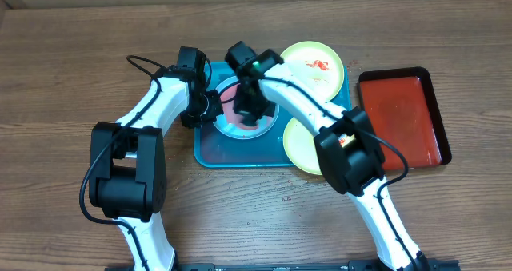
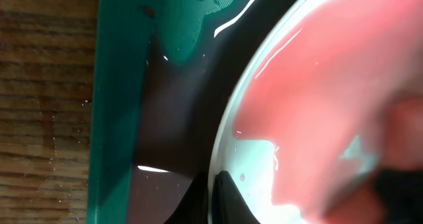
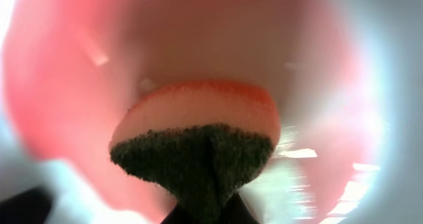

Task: Clean dirty plates on tray and stack at the side
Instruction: 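Scrub the white plate with the sponge while the left gripper holds it, then lift the white plate with the left gripper, tilting it up off the tray, then carry the white plate left and set it on the table beside the tray, then move the left gripper to the lower yellow plate's rim and grip it, then drag the yellow plate left across the tray with the left gripper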

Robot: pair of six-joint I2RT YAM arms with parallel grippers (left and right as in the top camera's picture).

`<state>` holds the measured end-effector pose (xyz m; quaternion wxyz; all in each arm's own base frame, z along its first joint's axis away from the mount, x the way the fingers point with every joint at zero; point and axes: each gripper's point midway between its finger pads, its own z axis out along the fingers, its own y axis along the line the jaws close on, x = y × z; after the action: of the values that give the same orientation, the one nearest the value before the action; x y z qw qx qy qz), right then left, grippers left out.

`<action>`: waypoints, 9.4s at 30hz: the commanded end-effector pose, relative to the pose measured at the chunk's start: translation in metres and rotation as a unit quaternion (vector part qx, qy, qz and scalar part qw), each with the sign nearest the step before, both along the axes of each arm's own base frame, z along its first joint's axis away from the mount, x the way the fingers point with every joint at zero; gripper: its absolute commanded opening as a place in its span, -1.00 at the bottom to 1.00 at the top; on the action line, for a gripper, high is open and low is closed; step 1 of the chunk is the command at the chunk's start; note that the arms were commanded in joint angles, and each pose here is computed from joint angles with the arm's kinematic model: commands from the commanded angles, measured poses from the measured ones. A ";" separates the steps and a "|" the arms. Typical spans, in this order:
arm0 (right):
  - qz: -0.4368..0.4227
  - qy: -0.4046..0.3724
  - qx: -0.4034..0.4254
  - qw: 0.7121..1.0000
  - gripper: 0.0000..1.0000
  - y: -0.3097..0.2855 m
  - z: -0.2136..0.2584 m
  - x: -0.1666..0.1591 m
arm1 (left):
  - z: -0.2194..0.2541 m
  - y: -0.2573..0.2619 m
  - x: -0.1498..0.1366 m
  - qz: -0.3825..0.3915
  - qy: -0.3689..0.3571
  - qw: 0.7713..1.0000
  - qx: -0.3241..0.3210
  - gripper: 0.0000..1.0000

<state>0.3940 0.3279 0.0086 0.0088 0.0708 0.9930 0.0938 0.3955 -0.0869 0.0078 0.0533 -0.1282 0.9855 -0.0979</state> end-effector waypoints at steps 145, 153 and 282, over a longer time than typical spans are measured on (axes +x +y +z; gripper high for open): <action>0.031 -0.063 0.144 0.987 -0.92 -0.198 0.191 0.021 | 0.185 -0.018 -0.030 -0.051 -0.245 0.926 0.284 -0.92; 0.032 -0.064 0.144 0.987 -0.92 -0.198 0.191 0.021 | 0.164 0.073 -0.011 0.093 -0.177 0.964 0.176 -0.92; 0.030 -0.080 0.145 0.986 -0.93 -0.190 0.193 0.028 | 0.037 -0.106 -0.037 -0.123 0.054 0.991 0.027 -0.92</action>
<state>0.4200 0.1313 0.1903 0.0567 0.0368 0.9692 0.2370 0.3317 -0.2223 0.0182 -0.0697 -0.0043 0.9929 -0.0968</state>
